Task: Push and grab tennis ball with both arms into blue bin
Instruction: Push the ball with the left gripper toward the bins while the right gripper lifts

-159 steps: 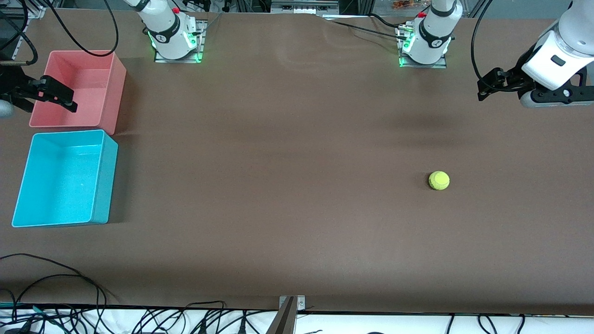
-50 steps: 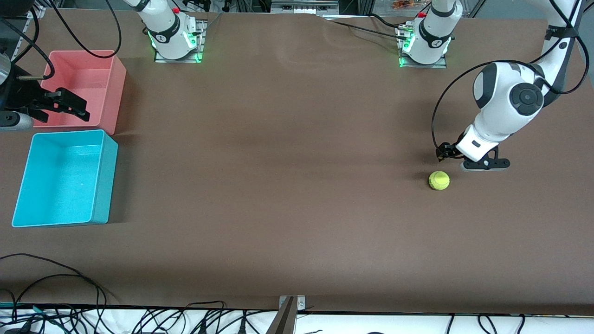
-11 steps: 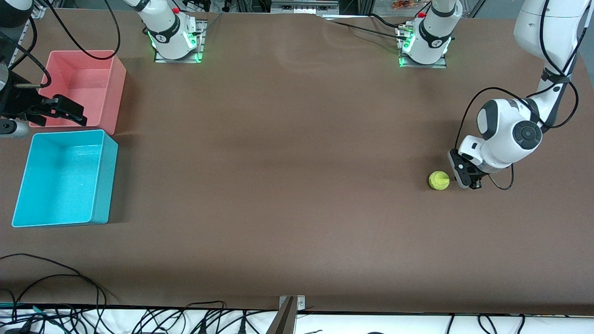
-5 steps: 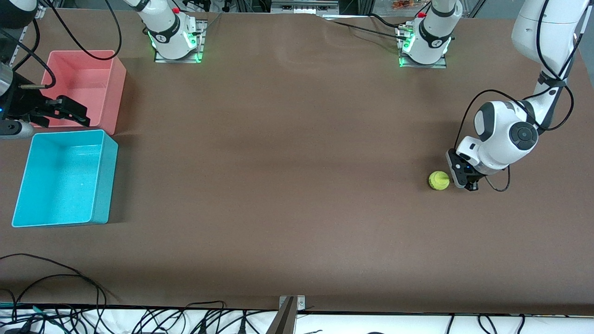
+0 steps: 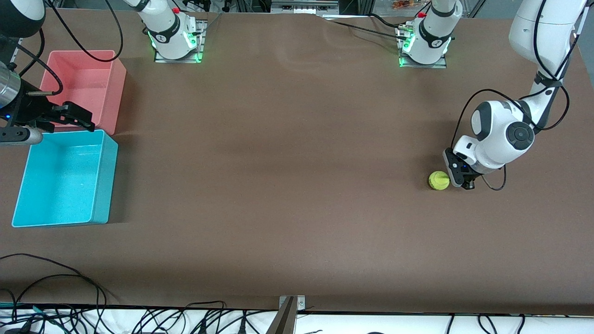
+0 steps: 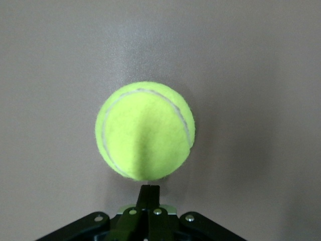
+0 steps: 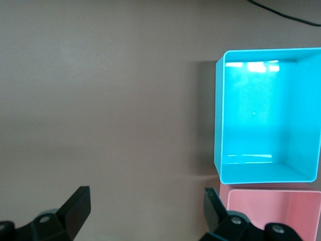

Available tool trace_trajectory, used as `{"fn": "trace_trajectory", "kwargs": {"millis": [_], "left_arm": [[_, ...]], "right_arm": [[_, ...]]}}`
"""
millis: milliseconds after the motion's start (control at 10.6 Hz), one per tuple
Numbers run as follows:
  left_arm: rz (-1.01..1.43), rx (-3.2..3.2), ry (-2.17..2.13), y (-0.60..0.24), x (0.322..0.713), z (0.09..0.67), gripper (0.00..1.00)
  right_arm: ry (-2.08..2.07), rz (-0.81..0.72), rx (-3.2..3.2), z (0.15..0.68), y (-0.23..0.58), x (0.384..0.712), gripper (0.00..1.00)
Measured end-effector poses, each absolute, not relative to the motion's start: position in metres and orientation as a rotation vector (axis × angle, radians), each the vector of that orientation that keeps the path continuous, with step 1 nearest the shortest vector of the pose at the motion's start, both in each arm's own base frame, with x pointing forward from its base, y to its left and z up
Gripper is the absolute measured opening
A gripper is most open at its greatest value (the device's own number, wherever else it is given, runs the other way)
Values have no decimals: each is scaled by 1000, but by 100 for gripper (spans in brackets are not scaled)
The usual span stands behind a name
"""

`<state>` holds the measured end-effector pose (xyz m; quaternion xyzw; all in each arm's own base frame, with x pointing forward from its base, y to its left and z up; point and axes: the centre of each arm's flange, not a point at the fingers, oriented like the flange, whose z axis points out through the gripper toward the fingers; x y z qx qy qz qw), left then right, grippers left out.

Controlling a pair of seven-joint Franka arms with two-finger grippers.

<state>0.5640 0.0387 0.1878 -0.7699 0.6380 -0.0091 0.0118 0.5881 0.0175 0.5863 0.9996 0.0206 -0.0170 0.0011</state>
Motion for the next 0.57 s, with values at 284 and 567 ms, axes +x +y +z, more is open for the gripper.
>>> {"fn": "trace_trajectory", "kwargs": {"millis": [284, 567], "left_arm": [[-29, -2410, 1986, 37, 563, 186, 1], [-60, -2472, 1963, 14, 563, 183, 1]], "right_arm": [[64, -47, 3138, 586, 16, 589, 100], [56, -31, 3135, 588, 13, 589, 100]]}}
